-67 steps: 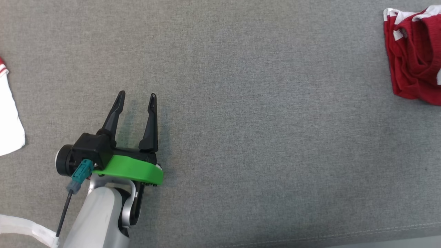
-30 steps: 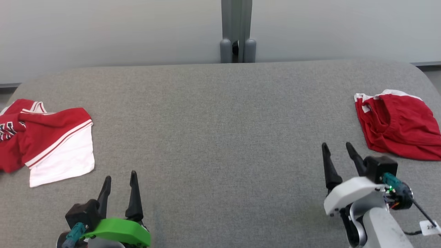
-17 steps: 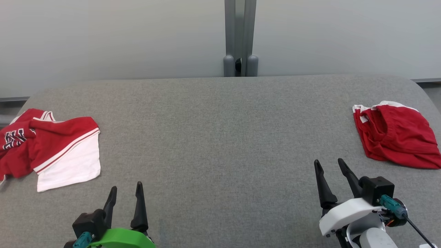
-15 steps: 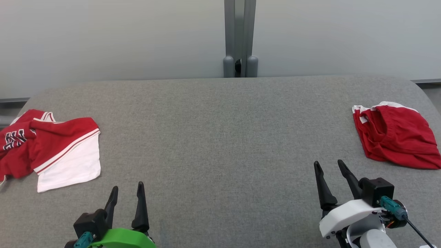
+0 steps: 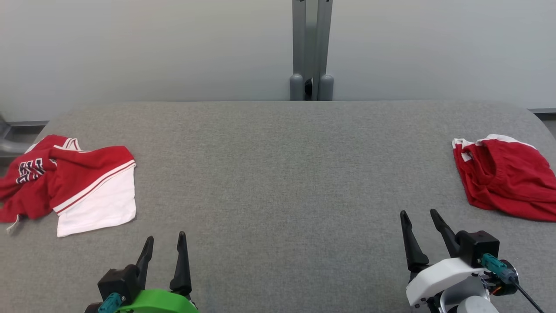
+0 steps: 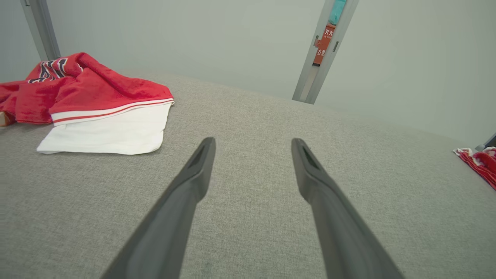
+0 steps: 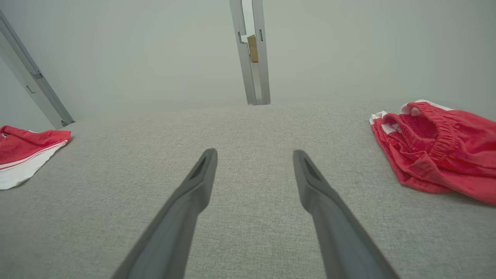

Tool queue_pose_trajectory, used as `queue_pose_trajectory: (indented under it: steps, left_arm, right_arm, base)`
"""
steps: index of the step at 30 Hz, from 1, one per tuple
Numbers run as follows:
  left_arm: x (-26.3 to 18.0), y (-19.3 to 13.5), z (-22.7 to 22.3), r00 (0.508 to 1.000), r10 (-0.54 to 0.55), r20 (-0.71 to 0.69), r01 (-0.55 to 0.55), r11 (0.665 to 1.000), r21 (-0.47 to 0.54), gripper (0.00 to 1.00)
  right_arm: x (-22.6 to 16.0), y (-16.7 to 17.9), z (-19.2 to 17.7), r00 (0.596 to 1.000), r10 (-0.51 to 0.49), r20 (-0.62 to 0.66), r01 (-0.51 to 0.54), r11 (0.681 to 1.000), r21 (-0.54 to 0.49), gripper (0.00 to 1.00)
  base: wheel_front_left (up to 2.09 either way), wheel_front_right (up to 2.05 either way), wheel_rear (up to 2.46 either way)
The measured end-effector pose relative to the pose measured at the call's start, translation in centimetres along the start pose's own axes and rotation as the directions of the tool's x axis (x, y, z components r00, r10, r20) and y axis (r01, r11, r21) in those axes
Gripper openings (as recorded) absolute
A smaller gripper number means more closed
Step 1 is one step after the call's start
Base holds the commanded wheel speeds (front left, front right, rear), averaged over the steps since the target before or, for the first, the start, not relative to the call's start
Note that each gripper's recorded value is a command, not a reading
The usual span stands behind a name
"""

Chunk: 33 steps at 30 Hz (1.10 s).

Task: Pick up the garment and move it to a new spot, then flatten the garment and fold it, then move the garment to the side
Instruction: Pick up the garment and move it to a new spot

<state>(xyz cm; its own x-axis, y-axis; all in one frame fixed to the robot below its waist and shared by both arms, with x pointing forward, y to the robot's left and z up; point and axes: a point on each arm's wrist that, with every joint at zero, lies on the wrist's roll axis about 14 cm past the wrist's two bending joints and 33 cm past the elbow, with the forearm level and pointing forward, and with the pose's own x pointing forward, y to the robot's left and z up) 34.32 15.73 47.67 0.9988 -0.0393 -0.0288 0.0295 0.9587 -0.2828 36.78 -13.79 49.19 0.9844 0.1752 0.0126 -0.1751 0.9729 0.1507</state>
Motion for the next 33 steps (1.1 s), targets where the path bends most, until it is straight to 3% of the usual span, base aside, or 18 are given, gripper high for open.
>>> queue_pose_trajectory:
  steps: [11, 23, 29, 33]
  left_arm:
    - [-2.6, 4.6, 2.2, 0.989, 0.130, 0.063, -0.132, 0.991, 0.023, 1.00]
    - [-8.4, 10.7, 4.3, 0.928, 0.347, 0.138, -0.350, 0.937, 0.002, 1.00]
    - [-10.2, 12.1, 4.4, 0.900, 0.409, 0.148, -0.412, 0.911, -0.012, 1.00]
    - [-10.3, 12.3, 4.3, 0.896, 0.421, 0.142, -0.424, 0.906, -0.012, 1.00]
  right_arm:
    - [2.3, 5.7, -0.2, 0.986, 0.170, -0.004, -0.169, 0.985, 0.019, 1.00]
    - [4.6, 14.2, -1.3, 0.915, 0.402, -0.033, -0.401, 0.916, 0.037, 1.00]
    - [5.1, 16.6, -1.7, 0.886, 0.462, -0.042, -0.460, 0.887, 0.040, 1.00]
    - [5.2, 16.7, -2.0, 0.884, 0.465, -0.050, -0.464, 0.885, 0.044, 1.00]
  base:
    - [0.00, 0.00, 0.00]
    - [0.00, 0.00, 0.00]
    - [0.00, 0.00, 0.00]
    - [0.00, 0.00, 0.00]
